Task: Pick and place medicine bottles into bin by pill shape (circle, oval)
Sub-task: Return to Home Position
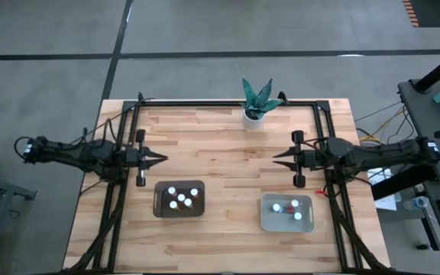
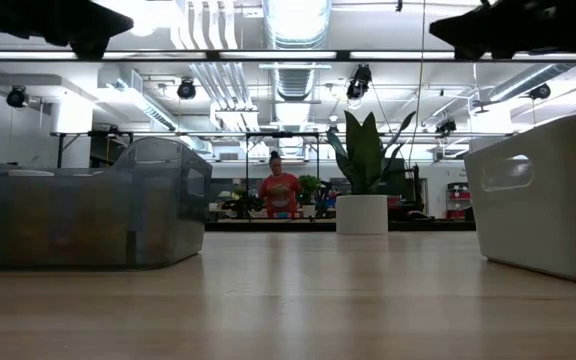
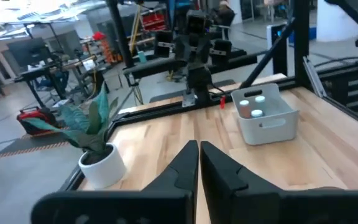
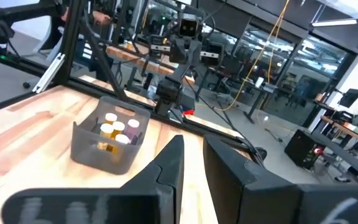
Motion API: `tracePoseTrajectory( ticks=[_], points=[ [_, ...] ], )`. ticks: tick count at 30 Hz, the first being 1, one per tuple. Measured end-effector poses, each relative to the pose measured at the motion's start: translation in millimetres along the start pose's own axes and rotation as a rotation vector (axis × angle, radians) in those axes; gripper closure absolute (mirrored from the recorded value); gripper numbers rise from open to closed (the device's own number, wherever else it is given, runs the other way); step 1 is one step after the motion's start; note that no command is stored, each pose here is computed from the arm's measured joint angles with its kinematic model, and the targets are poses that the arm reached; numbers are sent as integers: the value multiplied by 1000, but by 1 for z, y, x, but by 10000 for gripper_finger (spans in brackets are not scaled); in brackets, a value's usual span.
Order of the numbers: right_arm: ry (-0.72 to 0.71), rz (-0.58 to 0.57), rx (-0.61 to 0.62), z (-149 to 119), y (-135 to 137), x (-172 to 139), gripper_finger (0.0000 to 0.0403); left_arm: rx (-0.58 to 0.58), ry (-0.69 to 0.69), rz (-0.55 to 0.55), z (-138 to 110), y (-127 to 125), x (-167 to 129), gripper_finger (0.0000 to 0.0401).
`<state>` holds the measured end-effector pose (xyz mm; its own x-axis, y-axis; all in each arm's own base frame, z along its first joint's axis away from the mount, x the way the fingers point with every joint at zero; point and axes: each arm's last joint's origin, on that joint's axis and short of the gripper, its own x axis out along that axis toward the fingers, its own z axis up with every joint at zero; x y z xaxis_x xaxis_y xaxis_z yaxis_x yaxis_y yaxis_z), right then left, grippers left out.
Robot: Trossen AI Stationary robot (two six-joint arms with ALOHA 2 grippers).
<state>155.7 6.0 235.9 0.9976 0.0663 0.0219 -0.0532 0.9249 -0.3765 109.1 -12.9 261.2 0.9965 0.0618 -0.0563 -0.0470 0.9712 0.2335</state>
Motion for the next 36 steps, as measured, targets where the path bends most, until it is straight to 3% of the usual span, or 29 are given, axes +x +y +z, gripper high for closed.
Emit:
tracePoseTrajectory(
  ticks=[6,14,26,36],
  points=[
    [-19,-14,3,-11,4,-13,351,-23,-59,23,-12,-1,-4,400],
    [-153,-69,-4,-4,2,-42,351,-48,-102,32,-27,-4,-9,400],
    [-147,-63,27,-8,5,-63,351,-104,-159,56,-51,-8,-11,400],
    [-150,-39,54,-29,14,-67,351,-144,-214,64,-72,-13,-10,400]
  ],
)
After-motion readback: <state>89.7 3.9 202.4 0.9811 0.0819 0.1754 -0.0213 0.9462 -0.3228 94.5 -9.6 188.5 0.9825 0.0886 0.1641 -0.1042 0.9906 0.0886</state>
